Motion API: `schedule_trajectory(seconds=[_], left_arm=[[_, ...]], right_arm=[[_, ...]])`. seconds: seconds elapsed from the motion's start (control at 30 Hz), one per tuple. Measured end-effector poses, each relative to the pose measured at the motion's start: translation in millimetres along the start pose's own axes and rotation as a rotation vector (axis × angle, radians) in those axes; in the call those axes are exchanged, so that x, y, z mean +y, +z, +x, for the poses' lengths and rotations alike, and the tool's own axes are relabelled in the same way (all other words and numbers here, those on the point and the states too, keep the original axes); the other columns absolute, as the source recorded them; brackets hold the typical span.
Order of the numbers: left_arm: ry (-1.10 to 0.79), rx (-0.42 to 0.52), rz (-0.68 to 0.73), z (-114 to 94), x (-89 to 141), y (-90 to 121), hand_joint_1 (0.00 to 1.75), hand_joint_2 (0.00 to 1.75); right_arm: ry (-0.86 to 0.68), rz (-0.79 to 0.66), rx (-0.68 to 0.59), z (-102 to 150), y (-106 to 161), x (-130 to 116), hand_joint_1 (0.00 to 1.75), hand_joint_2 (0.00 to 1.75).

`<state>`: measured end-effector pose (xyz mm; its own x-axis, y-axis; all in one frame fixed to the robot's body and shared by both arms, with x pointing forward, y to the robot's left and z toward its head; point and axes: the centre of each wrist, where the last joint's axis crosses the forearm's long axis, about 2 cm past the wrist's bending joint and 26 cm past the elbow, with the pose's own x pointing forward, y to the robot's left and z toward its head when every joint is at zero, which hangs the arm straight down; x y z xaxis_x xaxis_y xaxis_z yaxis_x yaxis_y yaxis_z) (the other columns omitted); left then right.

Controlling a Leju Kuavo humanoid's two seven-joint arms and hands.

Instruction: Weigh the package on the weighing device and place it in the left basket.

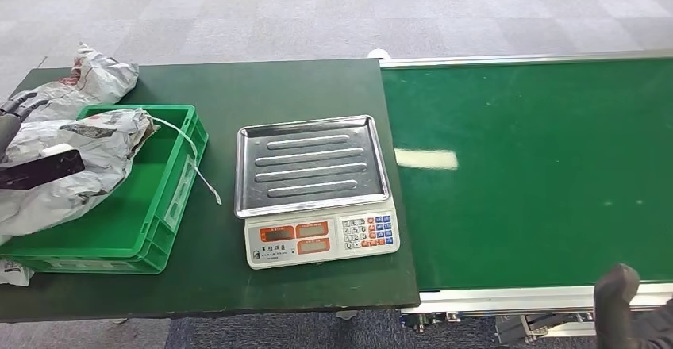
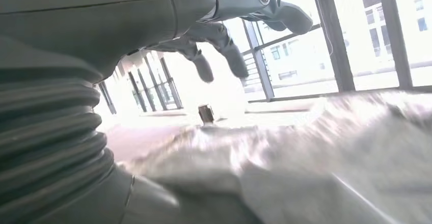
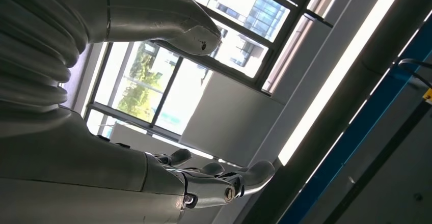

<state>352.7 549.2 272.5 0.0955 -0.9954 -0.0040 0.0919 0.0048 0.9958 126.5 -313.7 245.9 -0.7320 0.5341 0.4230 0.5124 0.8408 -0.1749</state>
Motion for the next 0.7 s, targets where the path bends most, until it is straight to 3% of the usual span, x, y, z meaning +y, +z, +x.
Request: schedule_trajectory(seconds=[0.23,0.5,0.7], left_arm=[[0.195,-0.028,0.127,25,5,-1,0.0,0.0],[0.416,-0.106,0.478,61,39,2,0.0,0.0],[0.446,-0.15,0.554,73,54,7,0.0,0.0]], right_arm=[[0.004,-0.002,0.005,1,3,-1,0.0,1.75],[0.025,-0.023,0.014,4,4,-4,0.0,1.75],[0.027,-0.029,0.015,7,4,-5,0.0,1.75]])
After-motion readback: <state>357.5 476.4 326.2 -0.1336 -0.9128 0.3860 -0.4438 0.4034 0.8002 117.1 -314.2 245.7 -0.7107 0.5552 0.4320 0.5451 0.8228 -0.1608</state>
